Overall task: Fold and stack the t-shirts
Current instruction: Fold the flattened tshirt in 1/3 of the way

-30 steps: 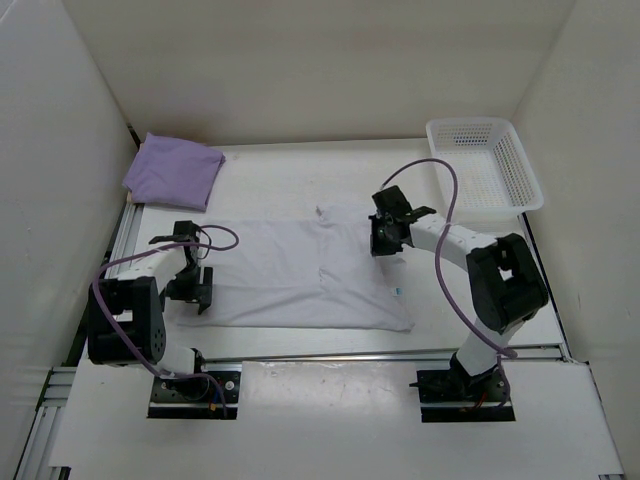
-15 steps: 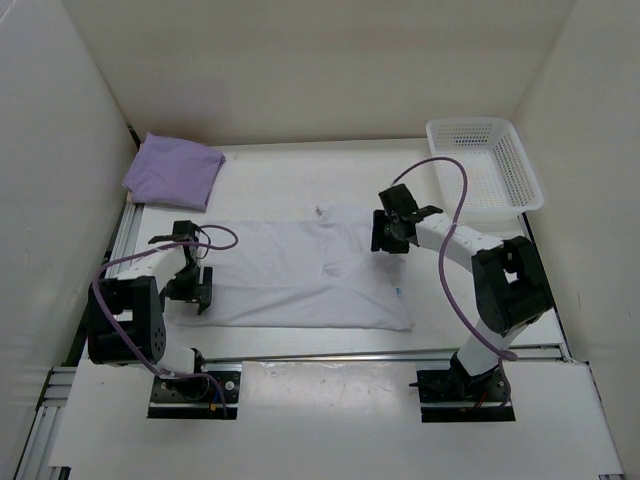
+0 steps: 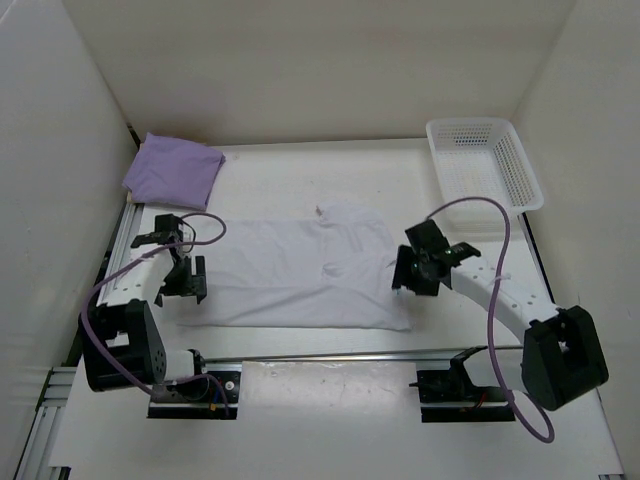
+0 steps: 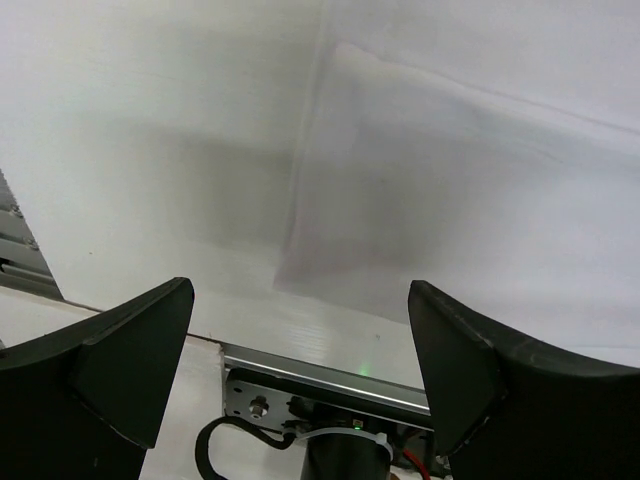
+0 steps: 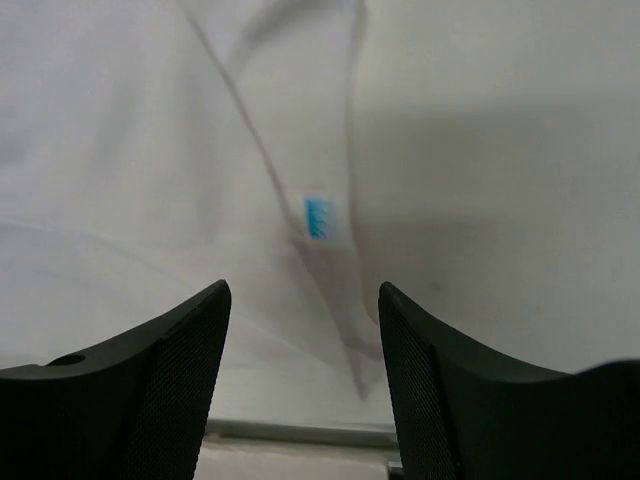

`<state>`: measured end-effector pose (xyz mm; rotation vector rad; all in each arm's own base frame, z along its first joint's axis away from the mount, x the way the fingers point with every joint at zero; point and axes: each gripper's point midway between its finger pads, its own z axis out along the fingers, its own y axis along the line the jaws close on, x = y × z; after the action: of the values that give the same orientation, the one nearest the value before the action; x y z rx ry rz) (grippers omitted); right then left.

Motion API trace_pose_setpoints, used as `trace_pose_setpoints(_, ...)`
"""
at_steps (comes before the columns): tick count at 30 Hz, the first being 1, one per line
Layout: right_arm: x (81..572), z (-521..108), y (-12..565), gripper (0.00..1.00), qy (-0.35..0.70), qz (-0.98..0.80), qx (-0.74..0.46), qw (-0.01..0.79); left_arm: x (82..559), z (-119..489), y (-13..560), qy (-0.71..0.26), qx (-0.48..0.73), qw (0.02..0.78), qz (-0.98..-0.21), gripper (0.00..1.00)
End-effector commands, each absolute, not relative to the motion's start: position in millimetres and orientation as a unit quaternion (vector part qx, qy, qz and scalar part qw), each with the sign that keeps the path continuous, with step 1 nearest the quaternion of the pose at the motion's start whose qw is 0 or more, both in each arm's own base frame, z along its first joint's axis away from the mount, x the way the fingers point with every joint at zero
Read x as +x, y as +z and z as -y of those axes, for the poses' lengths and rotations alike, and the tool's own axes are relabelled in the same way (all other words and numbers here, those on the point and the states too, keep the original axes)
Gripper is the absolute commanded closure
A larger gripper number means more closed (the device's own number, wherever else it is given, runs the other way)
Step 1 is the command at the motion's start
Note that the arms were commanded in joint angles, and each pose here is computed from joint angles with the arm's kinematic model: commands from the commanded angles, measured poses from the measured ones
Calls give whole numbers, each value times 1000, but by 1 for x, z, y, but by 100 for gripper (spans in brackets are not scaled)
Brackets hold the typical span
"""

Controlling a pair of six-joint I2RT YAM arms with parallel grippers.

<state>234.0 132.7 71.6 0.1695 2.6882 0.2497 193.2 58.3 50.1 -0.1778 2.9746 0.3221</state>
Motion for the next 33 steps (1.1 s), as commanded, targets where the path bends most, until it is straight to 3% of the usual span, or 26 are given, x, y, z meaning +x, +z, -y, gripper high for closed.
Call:
trace_pose_setpoints(1,179,-114,44,34,73,-982,105,139,194,-61,53,85,-90,76,-989,1)
trace_pose_setpoints(10,149,-125,14,33,127,-980,116,103,187,-87,10,124,-119,25,-985,1)
trace_pose_setpoints(13,144,-126,5,51,133,-979,123,89,180,-84,1,117,-118,11,-986,6)
trace_pose_setpoints(14,145,-124,1,67,132,-979,129,88,179,-83,-1,117,-118,10,-986,10)
trace_pose_setpoints(15,146,-122,1,76,131,-978,135,88,179,-81,-1,112,-117,11,-987,23)
trace_pose_setpoints(17,149,-118,2,96,133,-975,152,94,171,-78,-5,105,-117,4,-988,36)
trace_pose_setpoints(18,145,-115,3,100,129,-975,157,89,174,-76,-3,99,-117,12,-988,43)
trace_pose_setpoints(19,147,-112,5,100,129,-973,166,92,170,-73,-4,94,-117,11,-989,62)
trace_pose_setpoints(22,145,-103,14,100,122,-970,179,110,159,-72,-3,94,-122,12,-988,90)
trace_pose_setpoints(27,133,-93,19,100,101,-970,196,101,139,-73,1,111,-123,17,-986,90)
trace_pose_setpoints(28,126,-90,16,100,96,-970,203,92,132,-71,0,110,-122,9,-986,84)
trace_pose_setpoints(30,122,-83,13,94,78,-970,212,92,129,-71,2,110,-122,7,-986,64)
trace_pose_setpoints(31,122,-83,13,79,78,-970,212,92,126,-72,3,115,-121,-1,-986,25)
trace_pose_setpoints(33,126,-83,18,64,77,-969,212,101,124,-80,5,134,-127,1,-983,10)
